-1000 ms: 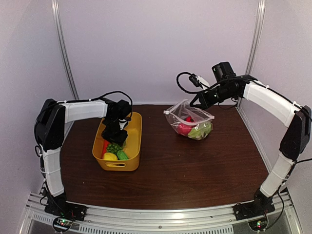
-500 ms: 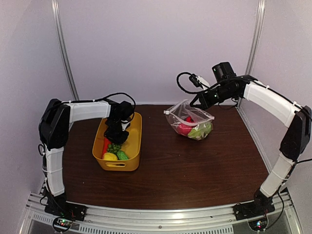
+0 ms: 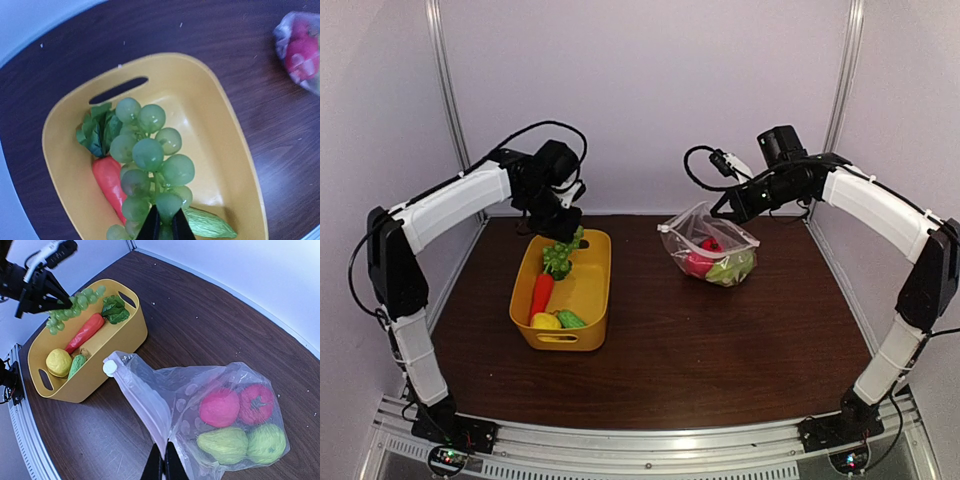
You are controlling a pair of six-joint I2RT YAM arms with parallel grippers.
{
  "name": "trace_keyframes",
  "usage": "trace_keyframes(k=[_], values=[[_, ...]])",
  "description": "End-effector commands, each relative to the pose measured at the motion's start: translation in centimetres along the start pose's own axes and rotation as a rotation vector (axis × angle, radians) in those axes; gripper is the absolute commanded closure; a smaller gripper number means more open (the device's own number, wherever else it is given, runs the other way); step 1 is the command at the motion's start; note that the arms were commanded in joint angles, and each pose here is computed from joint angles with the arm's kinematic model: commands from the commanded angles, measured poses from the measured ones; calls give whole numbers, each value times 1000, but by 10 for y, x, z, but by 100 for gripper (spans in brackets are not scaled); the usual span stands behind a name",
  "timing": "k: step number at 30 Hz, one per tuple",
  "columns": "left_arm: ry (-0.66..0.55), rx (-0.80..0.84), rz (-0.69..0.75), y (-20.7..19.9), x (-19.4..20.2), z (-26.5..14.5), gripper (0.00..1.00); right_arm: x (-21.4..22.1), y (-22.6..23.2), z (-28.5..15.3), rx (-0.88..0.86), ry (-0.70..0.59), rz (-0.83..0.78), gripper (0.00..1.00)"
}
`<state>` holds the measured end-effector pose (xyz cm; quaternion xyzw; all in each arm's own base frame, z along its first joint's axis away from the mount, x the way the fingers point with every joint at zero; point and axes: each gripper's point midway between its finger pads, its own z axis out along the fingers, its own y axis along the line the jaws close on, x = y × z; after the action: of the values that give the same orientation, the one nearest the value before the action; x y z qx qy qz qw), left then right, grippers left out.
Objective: Place the food in the zip-top bag and seal the zipper
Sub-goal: Pick up the fake fruit from the bin.
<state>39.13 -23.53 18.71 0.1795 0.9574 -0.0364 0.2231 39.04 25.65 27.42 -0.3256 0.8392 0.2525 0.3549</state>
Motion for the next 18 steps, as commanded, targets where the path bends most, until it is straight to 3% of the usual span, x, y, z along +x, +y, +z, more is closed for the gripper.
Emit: trace_keyframes(k=[1,7,10,13,18], values=[[-158,165,-14,-23,-33,-68,100,-6,2,-11,16,-28,-9,100],[-456,533,-14,-84,-77,-142,100,-11,-1,-13,40,-47,8,100],[-538,738,13,-120,-84,-170,100,-16,-3,-15,53,-59,13,100],[-560,846,43,-152,-83,-177,100,-23,-6,-18,75,-76,19,100],[-491,1006,63,-205,-73,-159,100,-34,-13,-19,111,-112,52,100]])
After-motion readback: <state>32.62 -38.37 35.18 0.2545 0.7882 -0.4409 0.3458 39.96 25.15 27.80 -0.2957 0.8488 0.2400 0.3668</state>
